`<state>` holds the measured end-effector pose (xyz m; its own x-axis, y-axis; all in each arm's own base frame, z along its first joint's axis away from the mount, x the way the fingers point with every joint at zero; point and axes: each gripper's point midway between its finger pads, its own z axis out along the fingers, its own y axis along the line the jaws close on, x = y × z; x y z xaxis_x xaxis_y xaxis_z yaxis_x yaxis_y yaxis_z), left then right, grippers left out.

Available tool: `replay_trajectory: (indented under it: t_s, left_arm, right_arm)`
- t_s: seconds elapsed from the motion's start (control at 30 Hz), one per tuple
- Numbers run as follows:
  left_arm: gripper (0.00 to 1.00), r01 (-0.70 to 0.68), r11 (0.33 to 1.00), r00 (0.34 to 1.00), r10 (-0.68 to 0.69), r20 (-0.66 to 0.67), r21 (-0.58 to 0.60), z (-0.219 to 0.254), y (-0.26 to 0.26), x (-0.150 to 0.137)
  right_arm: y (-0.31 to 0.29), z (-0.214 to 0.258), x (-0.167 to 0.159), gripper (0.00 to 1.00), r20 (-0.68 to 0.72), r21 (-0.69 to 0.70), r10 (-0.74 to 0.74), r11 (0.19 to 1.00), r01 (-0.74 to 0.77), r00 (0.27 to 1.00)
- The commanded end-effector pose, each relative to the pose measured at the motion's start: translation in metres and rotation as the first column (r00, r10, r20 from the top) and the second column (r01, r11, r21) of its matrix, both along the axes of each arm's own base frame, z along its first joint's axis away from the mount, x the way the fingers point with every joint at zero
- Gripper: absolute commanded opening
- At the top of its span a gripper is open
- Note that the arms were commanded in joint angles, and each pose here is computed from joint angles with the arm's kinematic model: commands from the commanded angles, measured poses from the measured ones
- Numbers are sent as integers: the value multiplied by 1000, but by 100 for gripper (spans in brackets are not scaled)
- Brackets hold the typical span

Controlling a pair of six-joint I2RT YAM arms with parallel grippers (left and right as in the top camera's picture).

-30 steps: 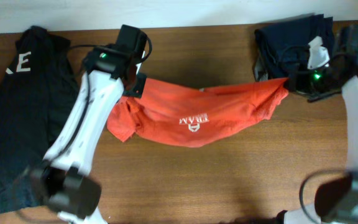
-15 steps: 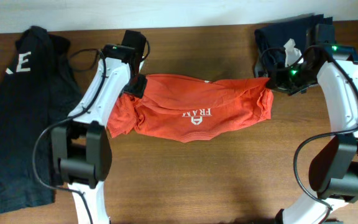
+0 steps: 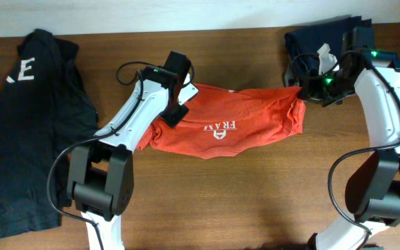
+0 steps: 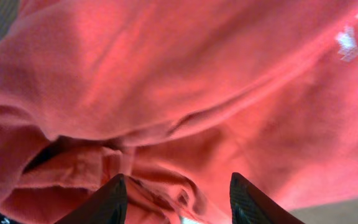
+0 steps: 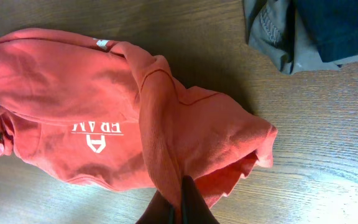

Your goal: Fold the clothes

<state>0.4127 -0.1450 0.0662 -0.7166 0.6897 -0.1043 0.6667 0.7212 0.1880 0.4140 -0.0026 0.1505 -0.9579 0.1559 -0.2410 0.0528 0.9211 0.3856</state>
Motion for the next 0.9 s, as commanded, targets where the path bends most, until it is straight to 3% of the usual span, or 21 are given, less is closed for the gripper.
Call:
replay_trajectory:
  t_s: [0.0, 0.23, 0.47, 0.67, 0.87]
  left_arm:
    - [53, -35, 998, 998, 32, 60, 50, 1, 11, 11]
    - [50, -188, 974, 968, 161, 193, 128, 8, 33, 29]
    - [49, -222, 967, 959, 193, 210, 126, -15, 37, 26]
    - [35, -344, 923, 916, 289, 279, 174, -16, 59, 26]
    - [25, -362, 916, 908, 305, 288, 172, -15, 62, 26]
  right_arm:
    - [2, 9, 3, 4, 31, -1, 14, 1000, -14, 999]
    - [2, 9, 3, 4, 31, -2, 14, 1000, -14, 999]
    - [2, 9, 3, 4, 30, -2, 14, 1000, -14, 999]
    - [2, 9, 2, 4, 28, -1, 14, 1000, -14, 1000]
    - [2, 9, 2, 4, 27, -1, 14, 1000, -14, 1000]
